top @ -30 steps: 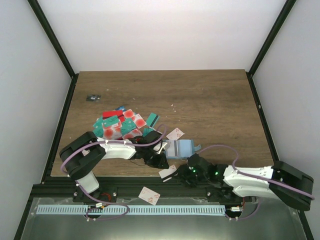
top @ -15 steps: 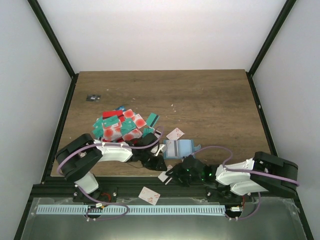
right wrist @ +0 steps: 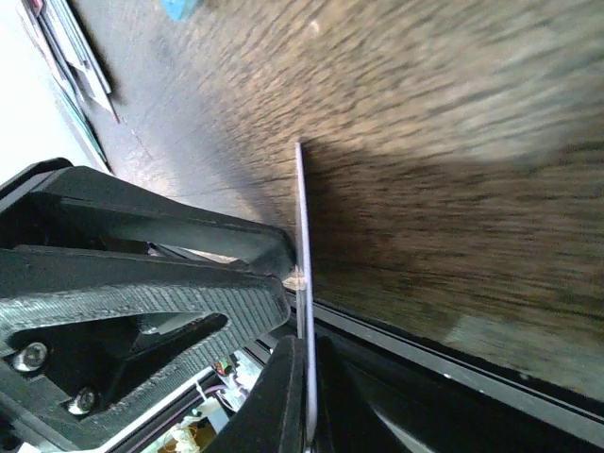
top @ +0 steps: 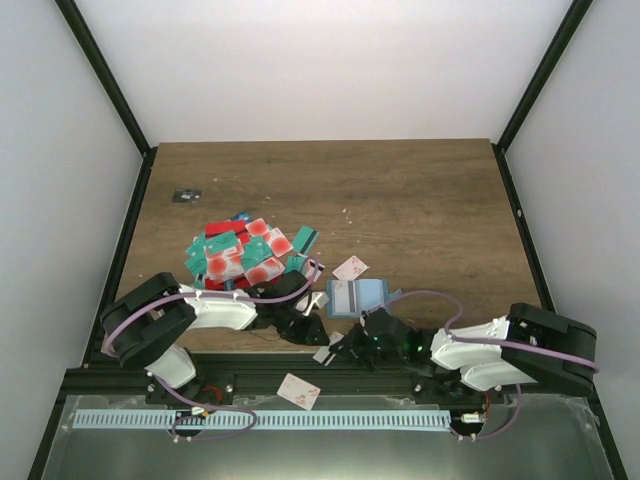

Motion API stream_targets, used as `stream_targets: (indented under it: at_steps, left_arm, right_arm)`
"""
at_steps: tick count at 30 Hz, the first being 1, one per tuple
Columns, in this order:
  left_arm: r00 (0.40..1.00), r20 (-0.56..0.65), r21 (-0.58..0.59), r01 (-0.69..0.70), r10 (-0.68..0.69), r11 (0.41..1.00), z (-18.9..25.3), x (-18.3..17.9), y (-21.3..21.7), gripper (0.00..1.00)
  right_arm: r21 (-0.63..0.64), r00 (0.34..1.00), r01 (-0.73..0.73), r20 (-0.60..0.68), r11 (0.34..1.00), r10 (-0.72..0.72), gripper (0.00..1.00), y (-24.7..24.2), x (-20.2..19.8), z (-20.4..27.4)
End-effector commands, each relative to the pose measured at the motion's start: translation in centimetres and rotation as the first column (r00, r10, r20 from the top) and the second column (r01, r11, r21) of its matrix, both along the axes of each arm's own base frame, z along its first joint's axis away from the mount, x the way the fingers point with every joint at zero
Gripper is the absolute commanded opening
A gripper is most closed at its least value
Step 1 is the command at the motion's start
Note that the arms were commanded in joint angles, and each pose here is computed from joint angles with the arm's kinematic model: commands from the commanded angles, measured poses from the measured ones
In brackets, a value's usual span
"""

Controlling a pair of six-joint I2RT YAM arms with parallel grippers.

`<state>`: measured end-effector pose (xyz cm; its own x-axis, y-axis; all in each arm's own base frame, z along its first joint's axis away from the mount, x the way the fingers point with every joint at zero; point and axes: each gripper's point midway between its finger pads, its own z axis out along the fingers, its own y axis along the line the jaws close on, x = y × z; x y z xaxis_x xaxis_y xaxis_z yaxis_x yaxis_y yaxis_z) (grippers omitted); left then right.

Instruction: Put the credit cards into the card holder

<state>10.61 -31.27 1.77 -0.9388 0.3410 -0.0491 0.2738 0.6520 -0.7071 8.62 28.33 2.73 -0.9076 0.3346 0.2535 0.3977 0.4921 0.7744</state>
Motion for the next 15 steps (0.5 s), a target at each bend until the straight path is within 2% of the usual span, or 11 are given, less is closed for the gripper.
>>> stream_targets:
  at_steps: [1,7,15]
  left_arm:
    - [0.999,-0.030,0.117,-0.025,0.029,0.993,-1.7,-1.1,2.4,0.17]
    - [0.999,0.026,0.104,-0.035,0.033,0.994,0.5,-0.3,2.3,0.18]
    - [0.989,0.130,0.077,-0.082,0.072,0.994,4.8,1.7,3.1,0.19]
  right_arm:
    - [-0.065,1.000,-0.012,0.002,0.998,0.013,0.01,-0.2,0.1,-0.7]
    - [-0.060,0.989,-0.109,0.092,0.992,0.114,0.01,1.7,0.4,2.0]
    - [-0.090,0.943,-0.225,0.229,0.970,0.240,0.01,2.9,0.7,5.8]
